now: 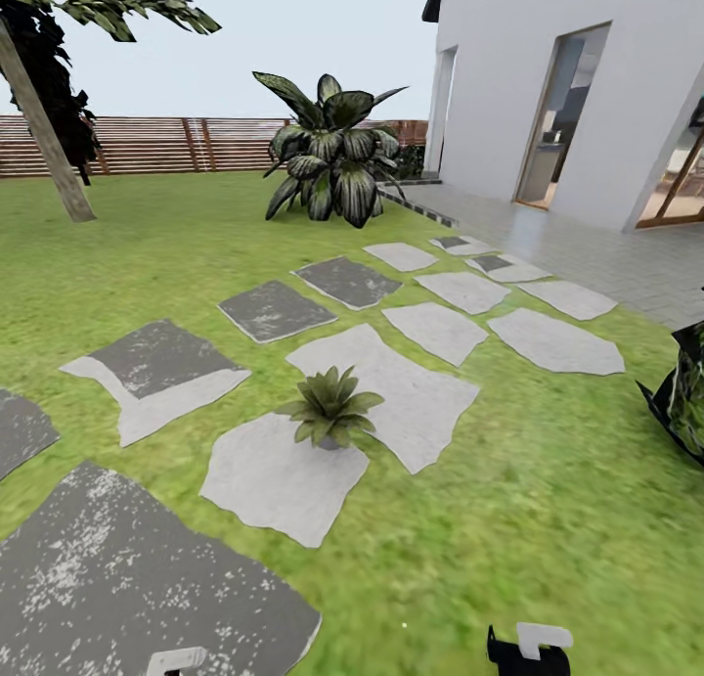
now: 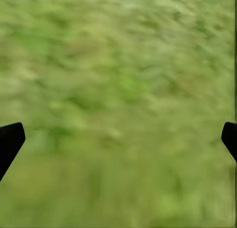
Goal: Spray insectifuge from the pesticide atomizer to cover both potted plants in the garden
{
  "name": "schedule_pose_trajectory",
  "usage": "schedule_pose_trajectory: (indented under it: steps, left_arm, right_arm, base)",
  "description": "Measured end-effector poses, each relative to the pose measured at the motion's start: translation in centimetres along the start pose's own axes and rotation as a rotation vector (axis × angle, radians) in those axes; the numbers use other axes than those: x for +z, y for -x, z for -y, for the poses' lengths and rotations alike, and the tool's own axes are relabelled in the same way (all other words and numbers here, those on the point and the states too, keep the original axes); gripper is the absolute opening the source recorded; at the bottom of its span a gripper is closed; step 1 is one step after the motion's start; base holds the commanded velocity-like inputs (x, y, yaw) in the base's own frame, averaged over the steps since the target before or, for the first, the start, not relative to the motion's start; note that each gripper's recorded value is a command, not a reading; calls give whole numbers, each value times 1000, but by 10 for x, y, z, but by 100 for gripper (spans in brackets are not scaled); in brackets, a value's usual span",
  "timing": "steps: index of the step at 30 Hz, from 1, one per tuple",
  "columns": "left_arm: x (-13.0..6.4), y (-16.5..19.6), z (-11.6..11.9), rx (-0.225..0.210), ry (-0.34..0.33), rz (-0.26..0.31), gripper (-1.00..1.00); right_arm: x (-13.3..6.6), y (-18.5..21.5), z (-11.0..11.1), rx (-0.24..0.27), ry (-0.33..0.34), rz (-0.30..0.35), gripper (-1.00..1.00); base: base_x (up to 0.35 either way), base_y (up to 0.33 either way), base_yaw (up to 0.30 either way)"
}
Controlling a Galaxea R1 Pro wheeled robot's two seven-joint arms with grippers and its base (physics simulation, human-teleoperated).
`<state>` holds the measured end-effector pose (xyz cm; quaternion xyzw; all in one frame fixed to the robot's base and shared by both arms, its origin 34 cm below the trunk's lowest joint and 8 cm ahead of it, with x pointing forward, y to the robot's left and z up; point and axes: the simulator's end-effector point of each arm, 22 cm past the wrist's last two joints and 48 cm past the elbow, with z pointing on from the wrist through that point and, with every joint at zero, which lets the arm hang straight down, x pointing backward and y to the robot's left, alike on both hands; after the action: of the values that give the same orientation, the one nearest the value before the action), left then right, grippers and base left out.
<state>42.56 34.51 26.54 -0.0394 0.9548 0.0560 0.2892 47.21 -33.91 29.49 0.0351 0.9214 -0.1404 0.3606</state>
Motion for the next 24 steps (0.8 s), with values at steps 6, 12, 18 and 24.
schedule_pose_trajectory:
  steps: [6, 12, 18, 24]
  left_arm:
    - [0, 0, 0, -1, 1, 0, -100]
    - [0, 0, 0, -1, 1, 1, -100]
    - [0, 0, 0, 0, 0, 1, -100]
    - [0, 0, 0, 1, 0, 1, -100]
  right_arm:
    - [0, 0, 0, 0, 0, 0, 100]
    - [0, 0, 0, 0, 0, 0, 100]
    - [0, 0, 0, 0, 0, 0, 100]
    - [0, 0, 0, 0, 0, 0, 100]
  base:
    - [296, -144, 2]
    - [335, -5, 0]
    - [336, 24, 13]
    - [310, 49, 170]
